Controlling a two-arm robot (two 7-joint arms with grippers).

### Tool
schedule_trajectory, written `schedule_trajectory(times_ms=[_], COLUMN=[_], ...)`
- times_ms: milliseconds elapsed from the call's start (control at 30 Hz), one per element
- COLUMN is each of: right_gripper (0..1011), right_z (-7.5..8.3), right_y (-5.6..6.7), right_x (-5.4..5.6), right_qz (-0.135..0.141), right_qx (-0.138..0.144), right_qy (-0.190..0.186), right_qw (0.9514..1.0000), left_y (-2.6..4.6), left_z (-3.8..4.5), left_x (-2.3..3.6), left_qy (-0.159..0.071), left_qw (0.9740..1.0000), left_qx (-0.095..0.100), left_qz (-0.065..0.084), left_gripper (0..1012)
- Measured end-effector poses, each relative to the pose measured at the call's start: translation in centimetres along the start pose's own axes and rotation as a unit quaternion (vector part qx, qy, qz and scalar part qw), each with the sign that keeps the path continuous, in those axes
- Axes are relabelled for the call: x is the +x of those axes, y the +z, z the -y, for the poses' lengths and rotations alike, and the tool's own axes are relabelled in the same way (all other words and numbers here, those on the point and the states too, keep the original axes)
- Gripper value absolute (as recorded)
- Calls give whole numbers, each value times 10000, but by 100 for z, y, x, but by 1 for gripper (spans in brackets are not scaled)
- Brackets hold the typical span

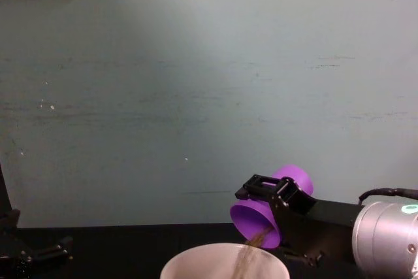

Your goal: Pick up the cup and pour the mung beans from the cup into the bowl.

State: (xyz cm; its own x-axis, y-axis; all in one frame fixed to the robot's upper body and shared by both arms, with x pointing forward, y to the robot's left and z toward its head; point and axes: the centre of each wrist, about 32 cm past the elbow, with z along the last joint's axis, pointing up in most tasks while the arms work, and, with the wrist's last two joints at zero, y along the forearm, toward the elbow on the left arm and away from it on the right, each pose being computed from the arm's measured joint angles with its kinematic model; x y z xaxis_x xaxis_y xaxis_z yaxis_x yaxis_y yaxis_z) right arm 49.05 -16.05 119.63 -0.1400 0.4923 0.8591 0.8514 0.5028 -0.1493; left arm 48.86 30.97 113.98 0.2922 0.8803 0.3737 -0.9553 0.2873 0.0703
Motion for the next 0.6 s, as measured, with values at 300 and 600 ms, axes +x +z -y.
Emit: schedule_trajectory(times_ms=[300,600], right_gripper=[730,729], right_z=[3,10], right_y=[0,8], right_x=[-17,-28], right_qz=[262,619], right_qx=[-53,-152], right_qy=[-17,-115], right_qw=[9996,9979], left_y=[0,0], left_z=[0,0], left_x=[0,0], left_qy=[0,0], left_qw=[10000,10000], left_qx=[0,0], left_qz=[0,0], left_gripper=[1000,1000])
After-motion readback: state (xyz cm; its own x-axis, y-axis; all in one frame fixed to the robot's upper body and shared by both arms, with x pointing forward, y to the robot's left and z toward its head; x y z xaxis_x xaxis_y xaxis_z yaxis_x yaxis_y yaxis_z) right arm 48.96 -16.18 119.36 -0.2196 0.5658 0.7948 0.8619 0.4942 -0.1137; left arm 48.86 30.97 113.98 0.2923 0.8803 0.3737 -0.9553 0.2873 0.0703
